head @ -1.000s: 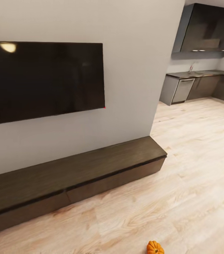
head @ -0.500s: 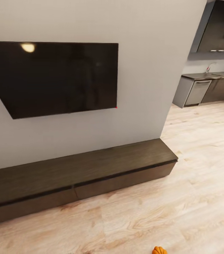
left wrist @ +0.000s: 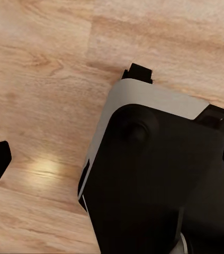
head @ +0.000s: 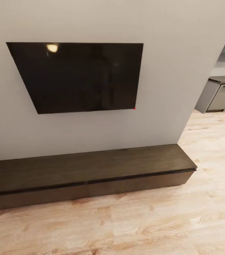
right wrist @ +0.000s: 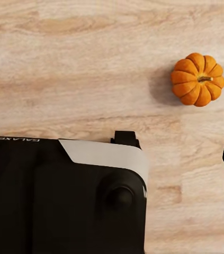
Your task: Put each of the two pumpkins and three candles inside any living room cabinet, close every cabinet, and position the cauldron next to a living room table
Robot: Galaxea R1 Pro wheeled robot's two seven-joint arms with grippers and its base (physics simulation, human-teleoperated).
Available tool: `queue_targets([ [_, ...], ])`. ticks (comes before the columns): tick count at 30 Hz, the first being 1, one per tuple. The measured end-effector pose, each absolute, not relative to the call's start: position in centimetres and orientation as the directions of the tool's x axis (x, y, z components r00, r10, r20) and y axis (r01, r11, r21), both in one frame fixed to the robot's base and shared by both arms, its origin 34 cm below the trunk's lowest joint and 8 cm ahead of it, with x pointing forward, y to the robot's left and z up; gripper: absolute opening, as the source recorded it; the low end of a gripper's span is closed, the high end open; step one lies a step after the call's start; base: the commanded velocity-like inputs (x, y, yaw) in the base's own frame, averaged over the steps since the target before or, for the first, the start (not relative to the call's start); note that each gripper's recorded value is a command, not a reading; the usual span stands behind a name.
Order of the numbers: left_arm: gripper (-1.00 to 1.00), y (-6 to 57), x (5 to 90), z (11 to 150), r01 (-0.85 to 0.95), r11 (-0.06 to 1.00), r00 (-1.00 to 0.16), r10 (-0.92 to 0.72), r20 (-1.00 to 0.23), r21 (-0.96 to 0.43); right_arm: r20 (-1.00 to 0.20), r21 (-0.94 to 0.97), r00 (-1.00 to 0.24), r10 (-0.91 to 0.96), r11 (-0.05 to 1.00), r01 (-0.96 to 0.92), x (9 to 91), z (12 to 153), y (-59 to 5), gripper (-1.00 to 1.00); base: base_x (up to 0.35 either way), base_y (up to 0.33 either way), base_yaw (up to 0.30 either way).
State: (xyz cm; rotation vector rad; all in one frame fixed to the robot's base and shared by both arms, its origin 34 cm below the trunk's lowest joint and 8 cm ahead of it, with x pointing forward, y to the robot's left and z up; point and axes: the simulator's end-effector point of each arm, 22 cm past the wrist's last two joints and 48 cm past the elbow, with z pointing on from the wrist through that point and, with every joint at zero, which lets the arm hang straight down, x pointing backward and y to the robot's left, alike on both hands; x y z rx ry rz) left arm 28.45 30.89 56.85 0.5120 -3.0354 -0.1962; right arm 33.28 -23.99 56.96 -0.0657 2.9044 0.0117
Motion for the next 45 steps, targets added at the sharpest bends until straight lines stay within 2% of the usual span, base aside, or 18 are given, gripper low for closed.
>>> queue_targets([
  [7, 1.00, 31.0, 28.4, 56.9, -0.322, 0.937, -0.943, -0.330, 0.035, 0.136, -0.235, 0.004, -0.971, -0.041, 0.999, -0.043, 33.3, 57.0, -24.0, 1.00, 0.078, 0.019, 0.229],
  [27, 1.00, 30.9, 28.5, 56.9, -0.317, 0.939, -0.945, -0.325, 0.035, 0.134, -0.234, 0.001, -0.971, -0.052, 0.999, -0.054, 33.3, 57.0, -24.2, 1.00, 0.302, 0.025, 0.008],
  [42, 1.00, 28.5, 28.7, 56.7, -0.315, 0.944, -0.946, -0.321, 0.042, 0.098, -0.237, -0.003, -0.970, -0.059, 0.998, -0.060, 33.4, 57.0, -24.6, 1.00, 0.017, 0.000, 0.000],
  [45, 1.00, 26.9, 30.7, 56.7, -0.300, 0.952, -0.953, -0.302, 0.018, 0.055, -0.241, -0.002, -0.969, -0.060, 0.998, -0.062, 33.6, 57.0, -24.6, 1.00, 0.000, 0.000, 0.000],
])
